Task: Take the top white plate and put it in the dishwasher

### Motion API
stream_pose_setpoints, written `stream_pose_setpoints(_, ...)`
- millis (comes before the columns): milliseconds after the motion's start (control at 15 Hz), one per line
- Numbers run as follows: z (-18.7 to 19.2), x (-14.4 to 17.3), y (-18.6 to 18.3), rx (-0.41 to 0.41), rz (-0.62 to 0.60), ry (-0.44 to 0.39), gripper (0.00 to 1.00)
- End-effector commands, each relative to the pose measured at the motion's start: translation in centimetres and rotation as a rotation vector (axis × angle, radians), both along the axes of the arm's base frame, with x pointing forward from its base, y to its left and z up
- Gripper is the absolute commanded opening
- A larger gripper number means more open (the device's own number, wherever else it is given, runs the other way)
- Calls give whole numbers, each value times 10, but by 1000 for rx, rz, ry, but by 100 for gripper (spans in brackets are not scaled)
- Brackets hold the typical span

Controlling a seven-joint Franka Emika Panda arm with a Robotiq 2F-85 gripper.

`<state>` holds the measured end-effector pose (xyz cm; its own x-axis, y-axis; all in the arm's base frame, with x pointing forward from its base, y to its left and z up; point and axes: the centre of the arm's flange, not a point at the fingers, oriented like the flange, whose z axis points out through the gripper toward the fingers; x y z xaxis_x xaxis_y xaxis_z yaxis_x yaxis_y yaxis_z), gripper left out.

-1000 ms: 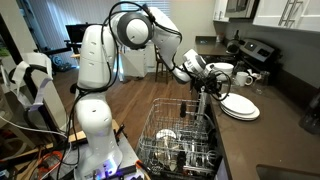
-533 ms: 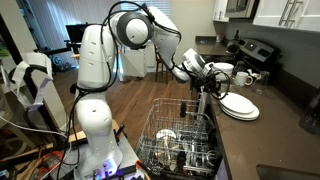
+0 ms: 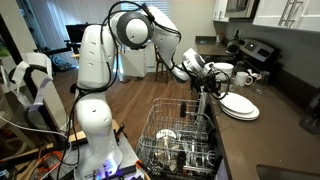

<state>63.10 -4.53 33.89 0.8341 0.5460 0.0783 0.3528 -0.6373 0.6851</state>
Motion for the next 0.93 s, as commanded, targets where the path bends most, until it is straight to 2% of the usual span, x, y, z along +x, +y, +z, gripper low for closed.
stream_pose_setpoints(0,9,-5,8,-2,10,18,5)
stream_pose_setpoints(333,8,-5,6,-1,4,22,6)
stream_pose_setpoints(400,8,-5,6,0,4,22,12)
stream_pose_setpoints(467,7,-5,6,1,5,22,25)
stream_pose_setpoints(600,7,-4,6,7,16,20,34)
stream_pose_setpoints(733,6,-4,6,11,19,20,40)
stream_pose_setpoints(867,5,-4,3,13,19,19,36)
